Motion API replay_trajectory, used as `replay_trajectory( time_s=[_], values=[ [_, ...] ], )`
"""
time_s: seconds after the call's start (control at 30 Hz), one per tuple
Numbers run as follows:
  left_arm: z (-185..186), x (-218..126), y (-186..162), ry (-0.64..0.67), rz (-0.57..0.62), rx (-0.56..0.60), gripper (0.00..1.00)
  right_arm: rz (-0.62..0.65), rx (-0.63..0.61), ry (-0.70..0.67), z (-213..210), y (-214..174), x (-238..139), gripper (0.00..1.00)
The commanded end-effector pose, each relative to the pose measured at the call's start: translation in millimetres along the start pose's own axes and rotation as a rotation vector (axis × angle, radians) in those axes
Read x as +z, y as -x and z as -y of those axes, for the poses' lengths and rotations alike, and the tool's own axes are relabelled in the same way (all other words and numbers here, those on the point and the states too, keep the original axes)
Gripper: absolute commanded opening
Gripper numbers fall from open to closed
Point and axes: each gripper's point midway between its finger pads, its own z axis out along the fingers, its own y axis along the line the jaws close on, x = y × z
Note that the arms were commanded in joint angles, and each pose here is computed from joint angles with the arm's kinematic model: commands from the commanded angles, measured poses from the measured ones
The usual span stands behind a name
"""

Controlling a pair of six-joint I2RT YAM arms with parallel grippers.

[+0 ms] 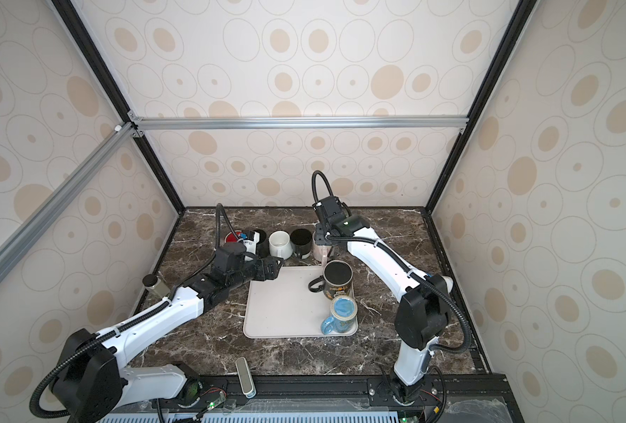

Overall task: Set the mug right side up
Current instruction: 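Open the right gripper and lift it off the pink mug while left moves toward tray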

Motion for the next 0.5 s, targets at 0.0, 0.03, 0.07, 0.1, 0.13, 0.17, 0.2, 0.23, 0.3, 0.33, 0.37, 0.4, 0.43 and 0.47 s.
replay_trajectory(
  time_s=[0.0, 0.03, 0.07, 0.1, 0.13, 0.17, 0.2, 0.23, 0.3, 0.33, 0.37, 0.4, 0.43, 0.47],
  values=[
    [28.3, 5.0, 6.0, -0.049, -0.013, 0.094, 0.98, -0.006, -0.010, -0.014, 3.3, -7.8, -0.9, 0.51],
    [33.4, 7.1, 3.6, -0.044, -0.028, 0.122, 0.98, -0.007, -0.007, -0.022, 5.7, -9.5, -0.6, 0.51],
    [39.5, 8.5, 0.8, -0.046, -0.041, 0.150, 0.98, -0.009, -0.007, -0.027, 7.1, -11.6, -0.2, 0.51],
    [44.6, 9.6, -1.8, -0.046, -0.051, 0.172, 0.98, -0.006, -0.005, -0.033, 9.2, -12.3, -0.5, 0.51],
    [50.9, 9.9, -4.6, -0.055, -0.060, 0.197, 0.97, -0.003, -0.003, -0.037, 10.9, -13.3, 0.0, 0.51],
    [58.0, 9.6, -8.3, -0.074, -0.067, 0.227, 0.96, -0.001, 0.001, -0.038, 12.7, -13.6, 0.1, 0.51],
    [64.2, 8.7, -12.0, -0.089, -0.069, 0.249, 0.95, -0.002, 0.009, -0.036, 14.5, -13.9, -0.1, 0.51],
    [68.3, 8.2, -17.0, -0.099, -0.074, 0.270, 0.95, -0.003, 0.019, -0.031, 16.6, -14.0, -0.3, 0.51],
    [72.8, 7.9, -28.1, -0.116, -0.096, 0.308, 0.93, -0.009, 0.045, -0.020, 21.7, -13.7, 0.2, 0.50],
    [73.5, 7.4, -33.0, -0.119, -0.106, 0.324, 0.92, -0.014, 0.059, -0.013, 24.1, -14.3, 0.9, 0.50],
    [71.8, 6.8, -37.1, -0.113, -0.116, 0.335, 0.92, -0.015, 0.071, -0.007, 26.3, -14.1, 0.9, 0.50],
    [69.7, 7.0, -40.0, -0.107, -0.125, 0.343, 0.91, -0.016, 0.078, -0.003, 27.1, -14.6, 1.0, 0.50],
    [69.5, 6.2, -43.4, -0.105, -0.134, 0.364, 0.90, -0.017, 0.083, -0.002, 28.7, -15.3, 1.0, 0.50],
    [71.2, 4.7, -44.9, -0.110, -0.135, 0.387, 0.89, -0.016, 0.084, -0.003, 29.4, -15.6, 0.5, 0.50]
  ],
)
